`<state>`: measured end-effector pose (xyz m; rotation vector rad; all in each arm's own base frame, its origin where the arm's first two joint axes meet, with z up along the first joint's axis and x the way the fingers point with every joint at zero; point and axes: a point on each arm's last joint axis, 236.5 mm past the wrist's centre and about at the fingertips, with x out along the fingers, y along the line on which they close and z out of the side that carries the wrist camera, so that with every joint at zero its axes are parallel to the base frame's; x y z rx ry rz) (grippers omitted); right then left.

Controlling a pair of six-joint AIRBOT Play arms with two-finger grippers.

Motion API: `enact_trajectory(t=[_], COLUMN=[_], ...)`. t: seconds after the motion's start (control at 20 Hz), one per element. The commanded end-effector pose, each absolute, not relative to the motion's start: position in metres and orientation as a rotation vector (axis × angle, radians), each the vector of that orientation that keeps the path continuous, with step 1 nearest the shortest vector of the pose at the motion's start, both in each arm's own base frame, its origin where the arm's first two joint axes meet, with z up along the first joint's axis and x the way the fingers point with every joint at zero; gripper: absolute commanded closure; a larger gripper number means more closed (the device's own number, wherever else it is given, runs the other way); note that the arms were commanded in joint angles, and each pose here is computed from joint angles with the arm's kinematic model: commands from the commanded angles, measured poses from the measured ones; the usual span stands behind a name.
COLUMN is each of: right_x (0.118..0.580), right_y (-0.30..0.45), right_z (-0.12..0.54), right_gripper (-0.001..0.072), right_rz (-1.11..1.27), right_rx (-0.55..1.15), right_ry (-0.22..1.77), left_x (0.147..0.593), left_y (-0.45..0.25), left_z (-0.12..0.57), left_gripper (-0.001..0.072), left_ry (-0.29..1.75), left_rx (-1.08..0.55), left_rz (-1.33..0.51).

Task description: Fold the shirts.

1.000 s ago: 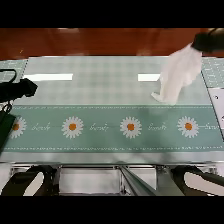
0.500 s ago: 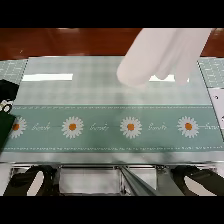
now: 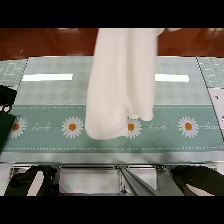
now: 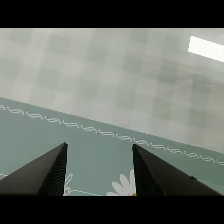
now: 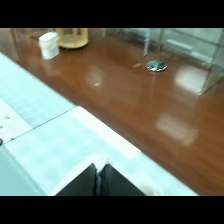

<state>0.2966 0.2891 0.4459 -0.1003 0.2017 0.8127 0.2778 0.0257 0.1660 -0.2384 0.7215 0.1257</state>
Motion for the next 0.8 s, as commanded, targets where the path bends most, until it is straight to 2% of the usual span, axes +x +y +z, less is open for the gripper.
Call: enact_trajectory(t=[0.0, 0.1, 0.2, 0.35, 0.5, 0.6, 0.75], right_x=[0.29, 0.294, 0.297, 0.301, 0.311, 0.313, 0.315], right_y=[0.329, 0.335, 0.329, 0.296, 0.25, 0.211, 0.181], right_z=[0.423, 0.409, 0.368, 0.257, 0.142, 0.064, -0.016], right_gripper=[0.0685, 0.0685, 0.0685, 0.0685, 0.0684, 0.0684, 0.0683], right_rz=[0.874, 0.877, 0.843, 0.715, 0.58, 0.458, 0.346], right_rx=[-0.121, -0.118, -0.172, -0.315, -0.373, -0.327, -0.15], right_ry=[0.252, 0.295, 0.428, 0.785, 1.084, 1.254, 1.356], left_x=[0.278, 0.277, 0.276, 0.273, 0.271, 0.267, 0.263], left_y=[0.02, 0.015, 0.012, -0.003, -0.032, -0.043, -0.06], left_z=[0.162, 0.156, 0.144, 0.124, 0.107, 0.088, 0.061], left_gripper=[0.0202, 0.0202, 0.0202, 0.0202, 0.0202, 0.0202, 0.0202], left_ry=[0.732, 0.746, 0.773, 0.82, 0.863, 0.915, 1.007], left_rx=[-0.265, -0.282, -0.298, -0.342, -0.338, -0.352, -0.36], left_rz=[0.11, 0.096, 0.087, 0.039, -0.093, -0.125, -0.172])
